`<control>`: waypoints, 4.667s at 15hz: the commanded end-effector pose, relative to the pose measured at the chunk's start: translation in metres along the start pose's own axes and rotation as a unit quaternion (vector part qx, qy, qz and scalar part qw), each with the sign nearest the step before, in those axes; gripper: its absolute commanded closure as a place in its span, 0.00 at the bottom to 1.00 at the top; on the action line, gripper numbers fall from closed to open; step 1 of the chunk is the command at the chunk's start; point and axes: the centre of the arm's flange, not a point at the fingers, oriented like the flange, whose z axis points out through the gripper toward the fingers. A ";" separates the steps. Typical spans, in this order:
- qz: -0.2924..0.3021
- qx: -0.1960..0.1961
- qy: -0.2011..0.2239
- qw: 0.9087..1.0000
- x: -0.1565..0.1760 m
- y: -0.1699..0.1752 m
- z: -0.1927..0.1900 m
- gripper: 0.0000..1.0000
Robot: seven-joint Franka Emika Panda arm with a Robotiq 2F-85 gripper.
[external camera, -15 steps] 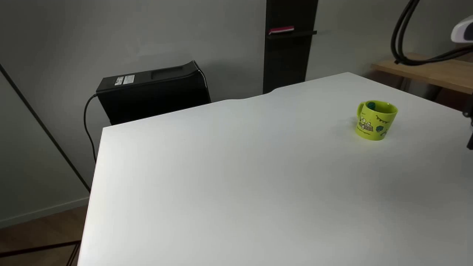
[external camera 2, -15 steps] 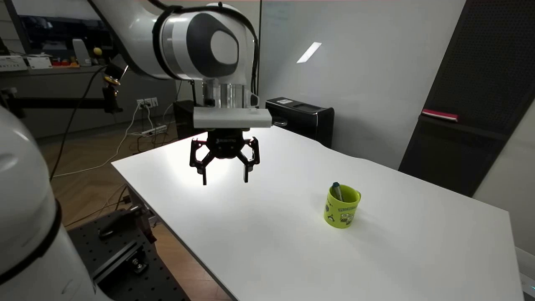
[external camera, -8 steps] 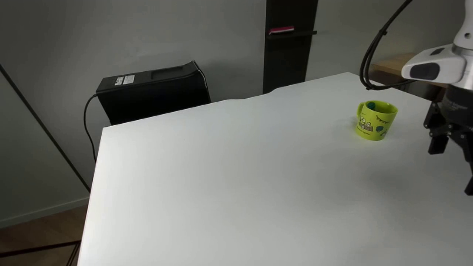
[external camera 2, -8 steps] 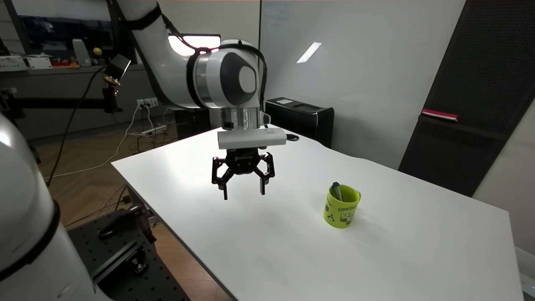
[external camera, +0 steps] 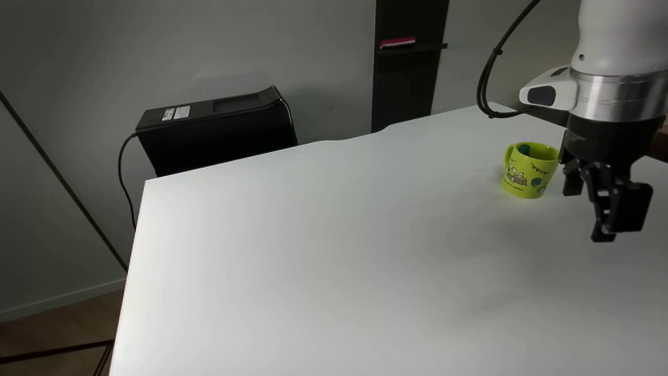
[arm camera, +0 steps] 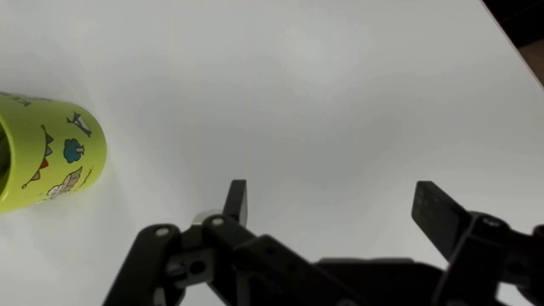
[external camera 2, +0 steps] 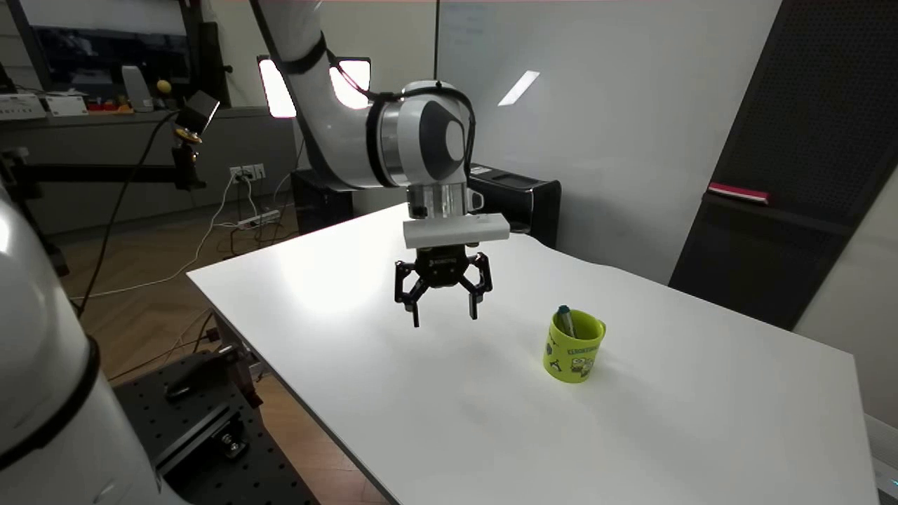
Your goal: Pick up the marker from the cup and place it on the table
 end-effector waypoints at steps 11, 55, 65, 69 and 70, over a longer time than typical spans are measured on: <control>0.048 -0.010 -0.019 0.999 0.009 0.048 0.008 0.00; 0.026 -0.022 -0.036 0.999 0.028 0.240 -0.005 0.00; 0.038 -0.014 -0.058 0.997 0.035 0.236 0.006 0.00; 0.045 -0.008 -0.065 0.997 0.029 0.236 0.012 0.00; 0.046 -0.008 -0.067 0.997 0.027 0.237 0.013 0.00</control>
